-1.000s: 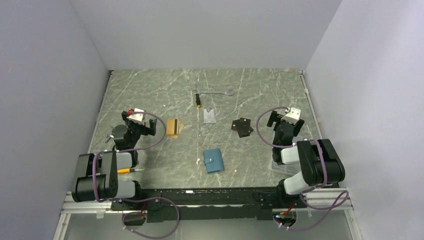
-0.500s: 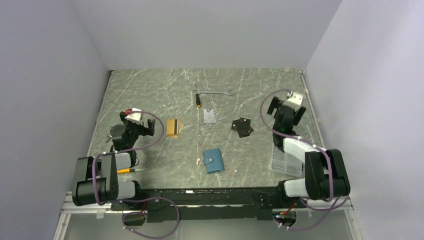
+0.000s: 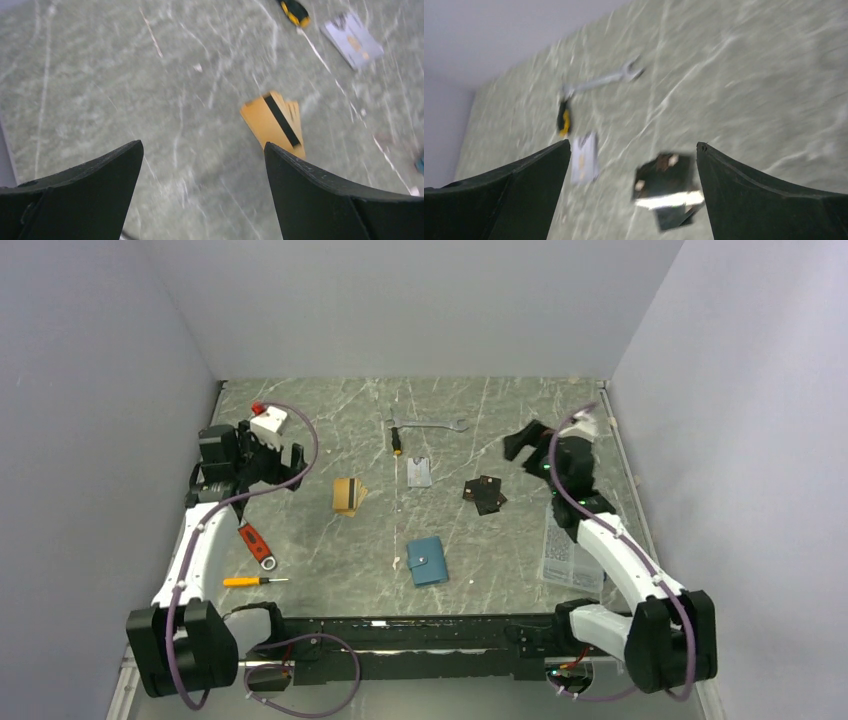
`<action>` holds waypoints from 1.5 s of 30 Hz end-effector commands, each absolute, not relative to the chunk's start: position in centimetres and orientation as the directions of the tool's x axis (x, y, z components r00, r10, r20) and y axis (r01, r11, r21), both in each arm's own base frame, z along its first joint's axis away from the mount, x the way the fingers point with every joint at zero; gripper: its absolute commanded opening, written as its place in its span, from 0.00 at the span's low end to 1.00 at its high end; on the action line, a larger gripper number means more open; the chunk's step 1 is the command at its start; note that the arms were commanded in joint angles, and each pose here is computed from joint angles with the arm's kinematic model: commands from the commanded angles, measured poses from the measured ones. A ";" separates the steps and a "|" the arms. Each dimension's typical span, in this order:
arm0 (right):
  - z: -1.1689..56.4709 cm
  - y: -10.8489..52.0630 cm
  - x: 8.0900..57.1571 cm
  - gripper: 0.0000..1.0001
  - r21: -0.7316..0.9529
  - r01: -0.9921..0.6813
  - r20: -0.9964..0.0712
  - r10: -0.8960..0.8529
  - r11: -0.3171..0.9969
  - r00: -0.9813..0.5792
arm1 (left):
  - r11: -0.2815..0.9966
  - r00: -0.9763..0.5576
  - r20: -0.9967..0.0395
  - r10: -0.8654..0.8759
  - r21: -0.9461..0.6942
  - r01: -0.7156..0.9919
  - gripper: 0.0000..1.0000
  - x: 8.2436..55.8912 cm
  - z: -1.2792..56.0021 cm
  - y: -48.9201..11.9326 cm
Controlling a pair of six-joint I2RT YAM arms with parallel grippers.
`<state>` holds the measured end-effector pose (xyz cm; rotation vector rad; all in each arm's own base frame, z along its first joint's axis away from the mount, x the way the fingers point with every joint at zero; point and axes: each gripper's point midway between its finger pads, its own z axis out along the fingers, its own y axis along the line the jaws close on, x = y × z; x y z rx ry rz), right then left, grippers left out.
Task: Put the credit cards into the card holder
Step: Pick up the card holder from the center of the board.
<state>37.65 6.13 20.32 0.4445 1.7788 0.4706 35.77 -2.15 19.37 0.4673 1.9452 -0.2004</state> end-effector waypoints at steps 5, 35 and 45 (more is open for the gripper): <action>20.0 18.4 33.9 1.00 0.558 -0.119 -0.724 0.413 0.821 -0.552 | 0.842 -0.514 -0.798 0.314 -0.016 0.539 0.98 28.9 16.3 -4.1; 3.8 28.0 17.7 0.76 0.406 -0.331 -0.464 -0.120 0.852 -0.878 | 0.464 -0.356 -0.770 0.529 -0.088 0.881 0.99 24.3 12.6 -16.6; 0.2 26.6 17.2 0.52 0.614 -0.194 -0.299 -0.002 0.765 -0.954 | 0.215 -0.129 -0.632 0.764 0.062 0.975 1.00 22.4 8.4 -19.3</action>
